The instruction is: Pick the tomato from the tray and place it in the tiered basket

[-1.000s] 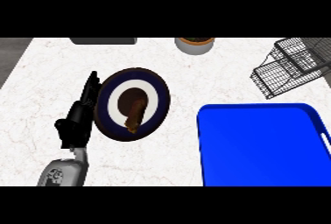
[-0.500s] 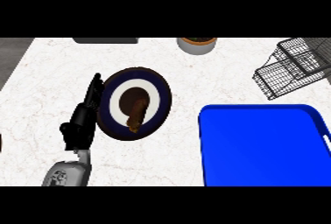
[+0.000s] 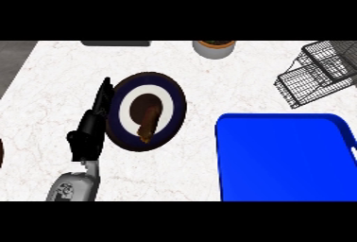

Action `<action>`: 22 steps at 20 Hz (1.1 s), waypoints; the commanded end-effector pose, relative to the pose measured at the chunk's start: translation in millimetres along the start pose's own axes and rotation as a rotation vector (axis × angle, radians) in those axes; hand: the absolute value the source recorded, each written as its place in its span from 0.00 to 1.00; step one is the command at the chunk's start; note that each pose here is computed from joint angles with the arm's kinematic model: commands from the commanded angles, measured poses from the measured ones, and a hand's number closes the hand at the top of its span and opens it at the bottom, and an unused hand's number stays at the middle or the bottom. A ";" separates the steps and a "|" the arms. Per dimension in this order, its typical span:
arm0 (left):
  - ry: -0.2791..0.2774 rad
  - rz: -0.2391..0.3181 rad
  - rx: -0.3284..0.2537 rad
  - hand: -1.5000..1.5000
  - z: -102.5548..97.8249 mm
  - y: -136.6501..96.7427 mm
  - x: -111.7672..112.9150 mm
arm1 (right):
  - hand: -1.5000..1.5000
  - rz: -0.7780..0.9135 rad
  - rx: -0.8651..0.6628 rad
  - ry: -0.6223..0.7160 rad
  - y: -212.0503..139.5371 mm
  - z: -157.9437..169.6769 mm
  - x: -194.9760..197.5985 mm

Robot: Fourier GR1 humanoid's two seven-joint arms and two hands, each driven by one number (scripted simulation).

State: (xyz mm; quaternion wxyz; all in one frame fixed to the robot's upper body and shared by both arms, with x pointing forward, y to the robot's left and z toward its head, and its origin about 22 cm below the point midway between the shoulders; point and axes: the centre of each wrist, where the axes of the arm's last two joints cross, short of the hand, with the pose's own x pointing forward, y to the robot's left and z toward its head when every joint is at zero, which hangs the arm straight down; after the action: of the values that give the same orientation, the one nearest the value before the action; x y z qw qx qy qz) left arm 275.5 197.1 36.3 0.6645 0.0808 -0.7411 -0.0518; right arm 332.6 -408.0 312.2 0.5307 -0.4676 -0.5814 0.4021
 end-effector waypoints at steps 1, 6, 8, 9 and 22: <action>0.007 -0.008 0.000 0.50 -0.7 10.5 -4.9 | 1.00 0.073 -0.010 0.015 13.3 -23.4 -11.4; -0.004 0.015 -0.026 0.50 -0.4 -9.8 0.2 | 1.00 0.116 -0.011 0.026 27.6 -39.7 -29.7; -0.014 0.002 -0.007 0.50 -1.6 -17.7 -5.8 | 1.00 0.097 -0.001 0.032 21.4 -48.3 -30.6; 0.006 -0.005 -0.018 0.50 -14.6 1.8 4.5 | 1.00 0.074 0.016 0.061 38.8 -57.1 -25.6; 0.014 0.017 -0.007 0.50 -4.3 -8.1 7.4 | 0.00 -0.547 -0.075 0.179 43.4 -51.4 -70.9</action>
State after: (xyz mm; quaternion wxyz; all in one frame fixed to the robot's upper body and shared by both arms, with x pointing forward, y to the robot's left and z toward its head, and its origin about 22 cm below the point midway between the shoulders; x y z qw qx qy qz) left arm 275.2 192.5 35.3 0.6659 0.0764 -0.7402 -0.0535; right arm 389.1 -462.4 259.9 0.6396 -0.3684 -0.6247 0.2547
